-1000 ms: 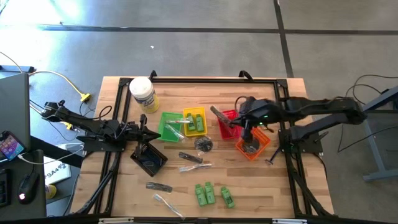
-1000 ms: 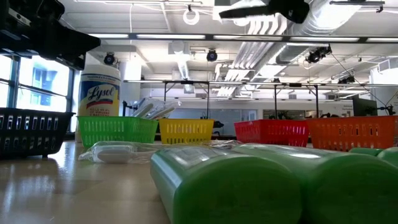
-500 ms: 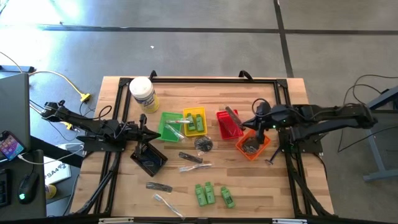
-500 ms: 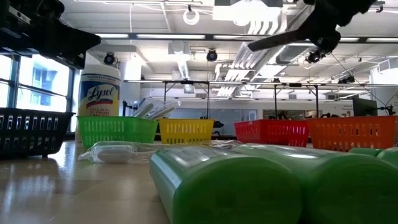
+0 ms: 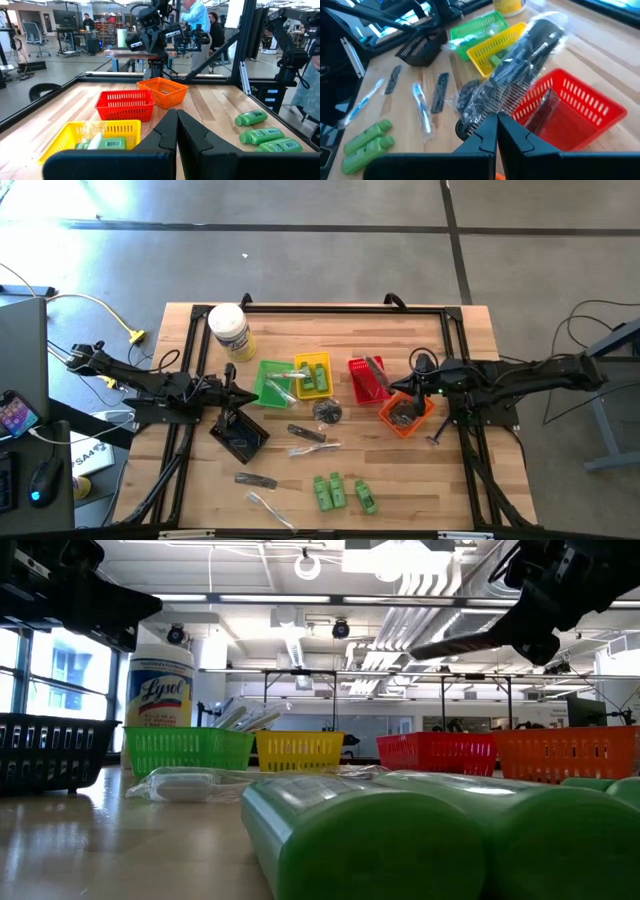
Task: Pick & Place Travel size toiletries
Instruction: Put the top right black comb into the red basket
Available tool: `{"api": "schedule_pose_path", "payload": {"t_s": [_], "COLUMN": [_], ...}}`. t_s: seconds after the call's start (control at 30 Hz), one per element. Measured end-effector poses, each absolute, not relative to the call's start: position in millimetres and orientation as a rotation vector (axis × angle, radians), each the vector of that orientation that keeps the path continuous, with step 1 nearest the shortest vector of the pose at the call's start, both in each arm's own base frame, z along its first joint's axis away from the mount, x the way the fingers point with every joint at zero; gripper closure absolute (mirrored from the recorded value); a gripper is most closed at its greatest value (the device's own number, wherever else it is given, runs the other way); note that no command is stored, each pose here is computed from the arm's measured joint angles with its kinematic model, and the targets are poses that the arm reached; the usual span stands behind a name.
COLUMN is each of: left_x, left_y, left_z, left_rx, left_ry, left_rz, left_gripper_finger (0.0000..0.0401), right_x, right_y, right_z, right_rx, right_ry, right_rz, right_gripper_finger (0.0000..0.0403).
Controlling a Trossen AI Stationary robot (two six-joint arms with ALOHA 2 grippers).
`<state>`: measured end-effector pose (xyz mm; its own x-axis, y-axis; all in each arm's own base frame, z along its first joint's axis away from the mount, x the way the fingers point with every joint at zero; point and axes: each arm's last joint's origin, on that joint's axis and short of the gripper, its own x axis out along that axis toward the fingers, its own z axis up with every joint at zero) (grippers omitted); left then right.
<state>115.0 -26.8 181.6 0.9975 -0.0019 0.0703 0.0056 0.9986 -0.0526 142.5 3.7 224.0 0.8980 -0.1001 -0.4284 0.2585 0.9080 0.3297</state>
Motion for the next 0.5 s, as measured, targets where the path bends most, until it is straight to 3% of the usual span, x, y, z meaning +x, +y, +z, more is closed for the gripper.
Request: {"api": "schedule_pose_path", "payload": {"t_s": [0.5], "left_x": [115.0], "left_y": [-26.8], "left_z": [181.6], "left_rx": [-0.053], "left_ry": [-0.070], "left_rz": [-0.003], "left_gripper_finger": [0.0401], "right_x": [141.8], "right_y": [4.8], "right_z": [201.9], "right_rx": [0.402], "right_ry": [0.358], "right_rz": [-0.135], "right_gripper_finger": [0.0400]}}
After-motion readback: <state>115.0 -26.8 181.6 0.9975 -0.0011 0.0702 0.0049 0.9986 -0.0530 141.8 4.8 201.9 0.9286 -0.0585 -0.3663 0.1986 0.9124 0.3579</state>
